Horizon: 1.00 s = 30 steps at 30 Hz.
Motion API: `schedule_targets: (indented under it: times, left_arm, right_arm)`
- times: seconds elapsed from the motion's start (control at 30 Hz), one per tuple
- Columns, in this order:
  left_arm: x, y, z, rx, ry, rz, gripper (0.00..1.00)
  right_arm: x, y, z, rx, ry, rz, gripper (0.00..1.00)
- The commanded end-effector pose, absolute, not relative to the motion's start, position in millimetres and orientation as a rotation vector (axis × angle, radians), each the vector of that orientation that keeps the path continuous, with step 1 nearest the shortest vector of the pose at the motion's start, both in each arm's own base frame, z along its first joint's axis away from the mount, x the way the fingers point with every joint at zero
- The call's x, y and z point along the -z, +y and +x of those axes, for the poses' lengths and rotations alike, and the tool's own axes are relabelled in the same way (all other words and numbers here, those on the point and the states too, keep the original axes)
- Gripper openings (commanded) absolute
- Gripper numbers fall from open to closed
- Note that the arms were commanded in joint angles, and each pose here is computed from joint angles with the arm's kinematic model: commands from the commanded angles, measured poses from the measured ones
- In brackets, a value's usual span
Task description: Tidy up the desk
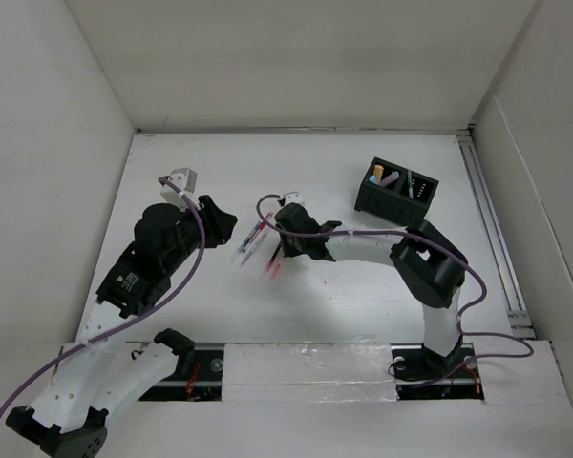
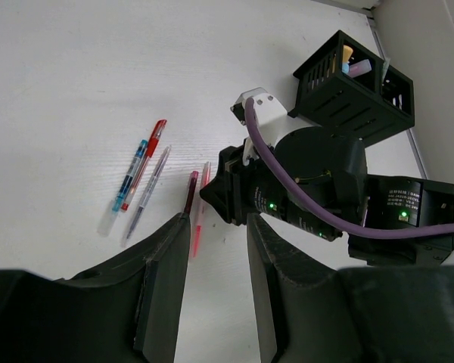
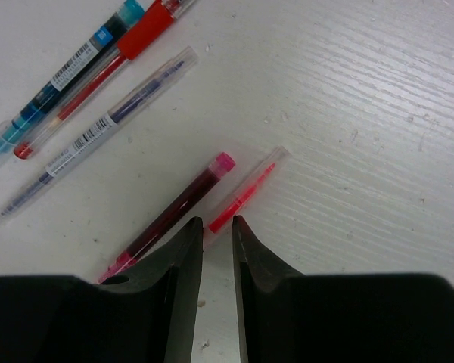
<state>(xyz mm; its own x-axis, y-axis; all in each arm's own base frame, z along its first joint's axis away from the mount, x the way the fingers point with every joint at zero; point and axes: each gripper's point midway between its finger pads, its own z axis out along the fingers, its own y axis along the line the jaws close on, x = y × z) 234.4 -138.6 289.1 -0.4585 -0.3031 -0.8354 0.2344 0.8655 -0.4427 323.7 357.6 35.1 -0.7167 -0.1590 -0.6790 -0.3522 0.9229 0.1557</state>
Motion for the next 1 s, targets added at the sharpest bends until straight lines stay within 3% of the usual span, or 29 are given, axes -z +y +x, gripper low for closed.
schedule_targets:
  times: [0.0,0.43,0.5,0.53,0.57,0.67,0.83,0.97]
  left_arm:
    - [-301.8,-138.5,234.9,0.628,1.903,-0.041,0.32]
    - [-301.4,-130.5,231.6,0.612,1.895,-0.086,0.32]
    - [-300.0,-130.3,231.3,0.611,1.898,-0.086,0.32]
    - [-299.0,-130.6,231.3,0.612,1.9,-0.085,0.32]
    - [-299.0,-130.9,231.2,0.614,1.9,-0.085,0.32]
    - [-300.7,-132.9,232.3,0.624,1.897,-0.084,0.32]
    - [-306.3,-133.1,231.2,0.641,1.88,-0.095,0.33]
    - [-309.2,-136.1,231.6,0.666,1.869,-0.102,0.33]
  right_arm:
    - [-35.0,331.6,320.7,-0.245,2.41,-0.355,0.27]
    - [-8.5,291.2,323.1,-0.154,2.536,-0.404,0.39]
    - [-7.7,289.7,321.7,-0.148,2.54,-0.417,0.34]
    - [-9.2,289.2,321.4,-0.149,2.536,-0.421,0.27]
    - [-9.3,289.0,320.9,-0.153,2.532,-0.431,0.13]
    - [-14.1,282.4,320.2,-0.156,2.518,-0.435,0.0]
    - [-65.6,280.2,333.0,-0.301,2.373,-0.404,0.0]
    - [-156.6,257.9,361.9,-0.368,2.108,-0.343,0.0]
